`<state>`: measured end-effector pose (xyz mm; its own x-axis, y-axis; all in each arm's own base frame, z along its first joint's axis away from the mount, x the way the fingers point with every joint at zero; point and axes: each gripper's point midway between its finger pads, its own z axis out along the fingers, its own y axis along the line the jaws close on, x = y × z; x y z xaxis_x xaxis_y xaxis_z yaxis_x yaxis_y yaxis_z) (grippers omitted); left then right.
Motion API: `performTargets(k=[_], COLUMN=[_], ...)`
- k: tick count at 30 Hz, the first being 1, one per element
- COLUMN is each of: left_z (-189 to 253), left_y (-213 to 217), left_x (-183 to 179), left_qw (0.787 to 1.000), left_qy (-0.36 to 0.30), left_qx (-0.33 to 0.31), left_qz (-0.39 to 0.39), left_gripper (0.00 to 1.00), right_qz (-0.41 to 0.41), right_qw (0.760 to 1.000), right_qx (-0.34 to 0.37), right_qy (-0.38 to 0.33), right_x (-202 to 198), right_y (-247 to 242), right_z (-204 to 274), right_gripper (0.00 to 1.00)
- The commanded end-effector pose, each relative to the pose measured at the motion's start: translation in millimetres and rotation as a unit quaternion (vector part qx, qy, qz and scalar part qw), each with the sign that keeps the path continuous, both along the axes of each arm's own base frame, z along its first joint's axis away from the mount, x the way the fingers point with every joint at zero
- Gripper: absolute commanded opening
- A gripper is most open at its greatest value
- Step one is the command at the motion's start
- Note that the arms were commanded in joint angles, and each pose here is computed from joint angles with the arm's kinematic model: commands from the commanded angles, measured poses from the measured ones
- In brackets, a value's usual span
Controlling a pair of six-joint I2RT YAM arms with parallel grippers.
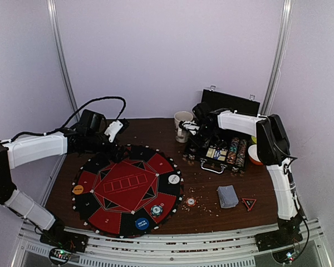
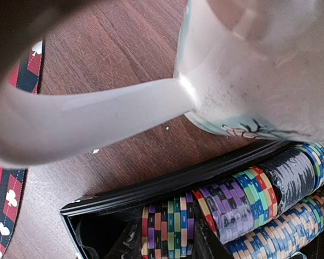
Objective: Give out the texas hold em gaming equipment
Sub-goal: Pick up the pile of poker chips from the chip case.
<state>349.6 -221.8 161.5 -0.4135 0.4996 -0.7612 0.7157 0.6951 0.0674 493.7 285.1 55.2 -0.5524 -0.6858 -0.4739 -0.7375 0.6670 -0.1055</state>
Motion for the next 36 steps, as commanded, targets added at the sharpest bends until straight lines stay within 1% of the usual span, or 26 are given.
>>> performTargets(k=[1,3,5,9,11,14,17,19,25,30,36], left_z=[14.6,14.9,16.8,19.1,18.9,17.5,19.1,21.4,40.1,58.2,82.7], left_y=[0.3,0.0,-0.8,-1.3,-1.7,-1.2,-1.5,-1.5,-4.7,-9.6,-19.6], left_x=[8.6,8.2,8.1,7.6,6.9,7.0,7.0,7.0,5.7,1.7,-9.3], left_qw=[1.0,1.0,1.0,1.0,1.0,1.0,1.0,1.0,0.998,0.994,0.985], left_qy=[-0.023,-0.023,-0.024,-0.026,-0.025,-0.024,-0.026,-0.028,-0.058,-0.093,-0.13], left_qx=[-0.006,-0.006,-0.008,-0.011,-0.012,-0.011,-0.012,-0.014,-0.03,-0.05,-0.088], left_qz=[0.001,0.0,-0.001,-0.003,-0.005,-0.004,-0.003,-0.003,-0.016,-0.036,-0.074], left_gripper=[0.89,0.9,0.89,0.9,0.9,0.89,0.89,0.89,0.89,0.89,0.89], right_qz=[-0.002,0.007,0.005,-0.007,-0.011,-0.019,-0.026,-0.029,-0.057,-0.1,-0.133], right_qw=[0.997,0.996,0.995,0.997,0.997,0.997,0.998,0.998,0.998,0.992,0.984], right_qx=[-0.03,-0.02,-0.019,-0.026,-0.034,-0.047,-0.046,-0.034,0.009,0.079,0.116], right_qy=[0.071,0.089,0.097,0.078,0.067,0.054,0.041,0.035,0.018,0.013,0.009], right_x=[-23.3,-30.8,-35.4,-34.9,-32.7,-27.5,-22.1,-19.7,-14.3,-7.9,-2.2], right_y=[-15.7,-11.4,-12.3,-19.5,-24.1,-28.6,-28.8,-25.8,-19.2,-14.1,-21.1], right_z=[-42.0,-44.9,-46.7,-43.0,-41.1,-38.3,-29.3,-19.4,16.3,47.9,69.2], right_gripper=[0.31,0.32,0.35,0.34,0.32,0.23,0.1,0.0,0.0,0.0,0.0])
